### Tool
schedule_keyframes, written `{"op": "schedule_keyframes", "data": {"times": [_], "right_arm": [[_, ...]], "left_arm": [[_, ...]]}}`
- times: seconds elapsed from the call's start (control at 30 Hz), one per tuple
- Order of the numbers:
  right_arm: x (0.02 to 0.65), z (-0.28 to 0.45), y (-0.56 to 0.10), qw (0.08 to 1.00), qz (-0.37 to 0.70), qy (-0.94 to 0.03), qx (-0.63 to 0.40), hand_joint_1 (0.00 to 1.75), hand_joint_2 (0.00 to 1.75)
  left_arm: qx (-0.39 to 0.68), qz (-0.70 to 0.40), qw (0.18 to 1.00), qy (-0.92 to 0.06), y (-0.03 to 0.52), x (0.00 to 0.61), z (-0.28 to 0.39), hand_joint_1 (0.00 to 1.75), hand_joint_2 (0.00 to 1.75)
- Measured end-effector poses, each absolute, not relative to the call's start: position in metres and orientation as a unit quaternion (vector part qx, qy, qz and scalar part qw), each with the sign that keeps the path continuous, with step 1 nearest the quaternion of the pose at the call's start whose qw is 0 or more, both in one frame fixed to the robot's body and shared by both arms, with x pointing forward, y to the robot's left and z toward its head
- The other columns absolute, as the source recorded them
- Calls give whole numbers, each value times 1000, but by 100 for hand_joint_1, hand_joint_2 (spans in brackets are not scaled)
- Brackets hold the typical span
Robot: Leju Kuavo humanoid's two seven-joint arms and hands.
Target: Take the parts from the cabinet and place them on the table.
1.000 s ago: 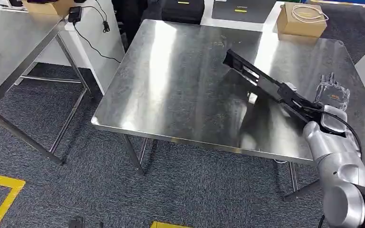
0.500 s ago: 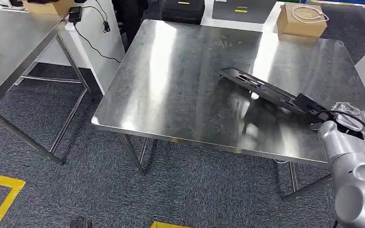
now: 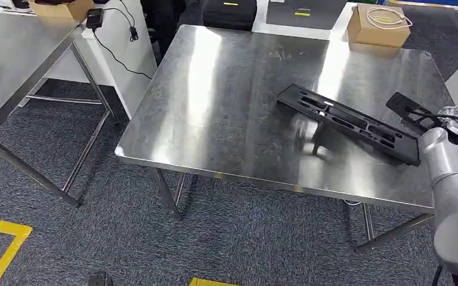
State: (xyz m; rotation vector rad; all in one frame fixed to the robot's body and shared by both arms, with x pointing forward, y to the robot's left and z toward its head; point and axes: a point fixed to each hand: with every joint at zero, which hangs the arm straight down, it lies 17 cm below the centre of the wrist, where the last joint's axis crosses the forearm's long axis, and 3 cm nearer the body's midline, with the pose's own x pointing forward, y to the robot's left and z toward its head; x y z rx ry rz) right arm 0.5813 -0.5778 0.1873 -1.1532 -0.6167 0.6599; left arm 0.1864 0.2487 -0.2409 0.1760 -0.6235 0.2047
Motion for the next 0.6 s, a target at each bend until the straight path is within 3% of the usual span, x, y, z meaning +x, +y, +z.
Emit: {"op": "schedule_keyframes", "data": {"times": [0.6], "right_arm": [[586,204,-583,738,295,-292,-531,0,0]], "left_arm": [[79,102,943,-307,248,187,-241,0,0]]}}
